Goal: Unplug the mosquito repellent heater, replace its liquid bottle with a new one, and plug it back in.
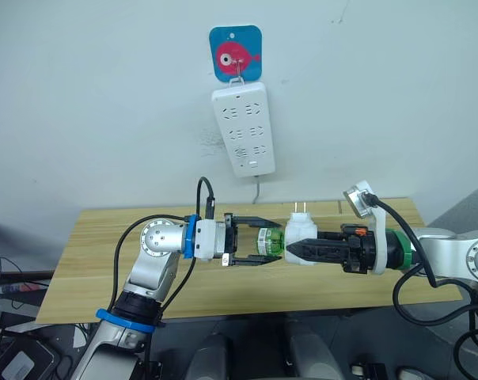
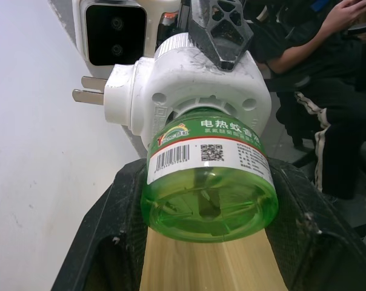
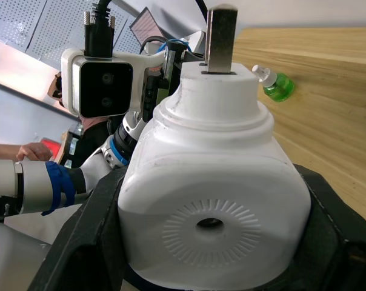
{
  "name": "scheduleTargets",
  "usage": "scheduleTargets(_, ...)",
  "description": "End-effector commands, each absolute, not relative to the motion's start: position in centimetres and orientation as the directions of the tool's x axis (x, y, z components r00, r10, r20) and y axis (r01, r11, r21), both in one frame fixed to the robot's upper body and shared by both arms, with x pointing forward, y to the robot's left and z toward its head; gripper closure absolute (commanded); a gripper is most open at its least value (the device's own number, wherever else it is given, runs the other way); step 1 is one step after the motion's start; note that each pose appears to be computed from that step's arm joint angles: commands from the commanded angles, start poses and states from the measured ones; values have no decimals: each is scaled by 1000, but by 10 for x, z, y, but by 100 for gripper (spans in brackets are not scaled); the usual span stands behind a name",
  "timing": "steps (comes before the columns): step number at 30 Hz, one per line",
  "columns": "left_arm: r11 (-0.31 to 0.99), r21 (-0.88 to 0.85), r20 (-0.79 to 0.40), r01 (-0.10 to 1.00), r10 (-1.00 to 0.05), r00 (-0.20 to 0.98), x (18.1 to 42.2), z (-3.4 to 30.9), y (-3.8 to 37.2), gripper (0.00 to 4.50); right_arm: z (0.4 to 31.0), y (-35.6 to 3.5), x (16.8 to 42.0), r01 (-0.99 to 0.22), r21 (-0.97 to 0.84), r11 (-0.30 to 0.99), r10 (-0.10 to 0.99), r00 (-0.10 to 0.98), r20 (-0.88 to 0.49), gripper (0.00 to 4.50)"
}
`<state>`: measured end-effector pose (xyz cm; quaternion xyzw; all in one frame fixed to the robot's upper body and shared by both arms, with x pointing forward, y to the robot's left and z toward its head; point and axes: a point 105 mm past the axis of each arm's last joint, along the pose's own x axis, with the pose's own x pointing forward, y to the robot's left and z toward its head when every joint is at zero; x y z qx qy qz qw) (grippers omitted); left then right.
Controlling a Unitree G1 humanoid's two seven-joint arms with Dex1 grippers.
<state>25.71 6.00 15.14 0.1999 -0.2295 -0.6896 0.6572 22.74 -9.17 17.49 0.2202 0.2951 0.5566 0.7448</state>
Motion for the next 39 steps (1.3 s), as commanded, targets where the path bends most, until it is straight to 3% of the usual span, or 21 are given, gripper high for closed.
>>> scheduleTargets(1, -54, 576, 20, 816, -997, -81, 255, 163, 58, 224, 187, -90, 226, -723, 645, 249, 968, 196, -154, 147)
scheduleTargets(3, -82, 494, -22, 865, -996, -81, 257, 165, 60, 224, 188, -90, 226, -723, 644, 249, 968, 199, -151, 147)
scheduleTargets(5, -74, 250, -108, 965, -993, -48, 265, 160, 65, 224, 188, -90, 226, -726, 641, 248, 969, 197, -151, 147)
scheduleTargets(7, -57, -4, -170, 998, -984, -57, 266, 161, 69, 224, 189, -91, 225, -730, 637, 247, 969, 191, -157, 147)
scheduleTargets(10, -80, -336, -192, 939, -970, -152, 260, 172, 72, 224, 188, -90, 222, -742, 626, 241, 970, 173, -169, 147)
scheduleTargets(13, -71, -544, -171, 836, -966, -194, 258, 181, 73, 224, 189, -89, 221, -755, 612, 236, 971, 163, -174, 147)
scheduleTargets(22, -22, -738, -132, 675, -976, -175, 264, 187, 83, 224, 189, -88, 217, -775, 589, 229, 972, 147, -183, 147)
scheduleTargets(39, -11, -862, -72, 506, -987, -144, 261, 185, 111, 224, 187, -96, 219, -777, 577, 253, 965, 162, -205, 147)
